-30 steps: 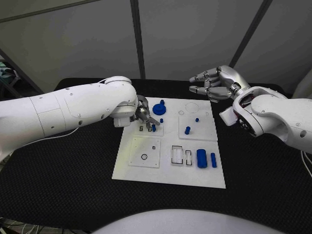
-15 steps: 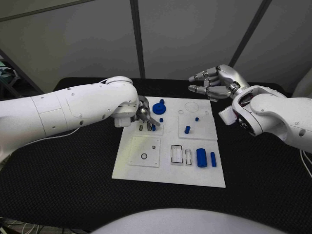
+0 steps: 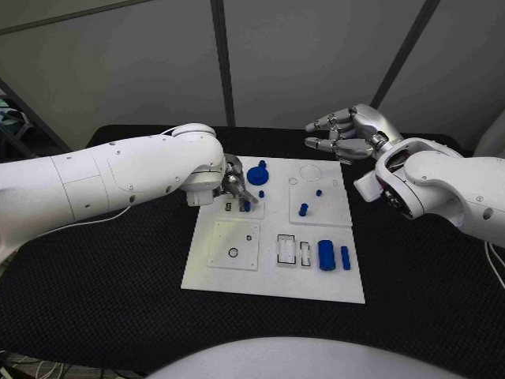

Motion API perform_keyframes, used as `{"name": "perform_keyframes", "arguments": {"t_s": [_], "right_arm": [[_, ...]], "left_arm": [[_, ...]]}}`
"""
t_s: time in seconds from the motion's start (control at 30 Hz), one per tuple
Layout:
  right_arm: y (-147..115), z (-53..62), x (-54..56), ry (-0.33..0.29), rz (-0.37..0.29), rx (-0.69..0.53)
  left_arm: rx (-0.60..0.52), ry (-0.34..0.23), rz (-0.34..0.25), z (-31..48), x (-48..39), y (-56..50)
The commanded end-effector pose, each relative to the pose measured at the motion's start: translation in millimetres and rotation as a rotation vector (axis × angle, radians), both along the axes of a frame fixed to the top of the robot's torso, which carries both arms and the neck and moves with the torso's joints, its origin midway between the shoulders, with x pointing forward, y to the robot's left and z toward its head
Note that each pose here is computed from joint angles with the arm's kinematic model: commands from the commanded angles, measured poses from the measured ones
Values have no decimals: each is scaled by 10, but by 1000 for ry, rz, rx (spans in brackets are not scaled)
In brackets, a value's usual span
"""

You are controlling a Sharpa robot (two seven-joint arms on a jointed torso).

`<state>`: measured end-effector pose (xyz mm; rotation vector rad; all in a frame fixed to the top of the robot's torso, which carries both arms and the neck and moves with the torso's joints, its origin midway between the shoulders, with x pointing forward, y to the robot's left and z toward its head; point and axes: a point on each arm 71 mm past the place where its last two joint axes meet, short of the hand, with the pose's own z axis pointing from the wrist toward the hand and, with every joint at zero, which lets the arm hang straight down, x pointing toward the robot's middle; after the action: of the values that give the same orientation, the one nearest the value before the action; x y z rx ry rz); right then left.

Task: Assemble the parts on the task board

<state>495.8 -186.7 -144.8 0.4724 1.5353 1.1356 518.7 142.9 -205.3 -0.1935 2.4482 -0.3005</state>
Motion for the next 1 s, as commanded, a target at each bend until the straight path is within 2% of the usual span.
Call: {"name": "perform_keyframes", "arguments": {"t_s": [0.03, 0.33, 0.57, 0.7, 1.0], "right_arm": [[11, 6, 6, 9, 7, 3], [12, -5, 20, 18, 8, -1], [13, -11, 32, 23, 7, -2], [6, -15, 39, 25, 5, -2], [-13, -18, 47, 27, 0, -2]], "left_arm": [[-33, -3, 6, 14, -3, -14], [-73, 21, 21, 10, -30, 10], [-89, 19, 34, 17, -55, 62], [-107, 2, 45, 33, -79, 102], [-122, -96, 53, 96, -126, 161]]}}
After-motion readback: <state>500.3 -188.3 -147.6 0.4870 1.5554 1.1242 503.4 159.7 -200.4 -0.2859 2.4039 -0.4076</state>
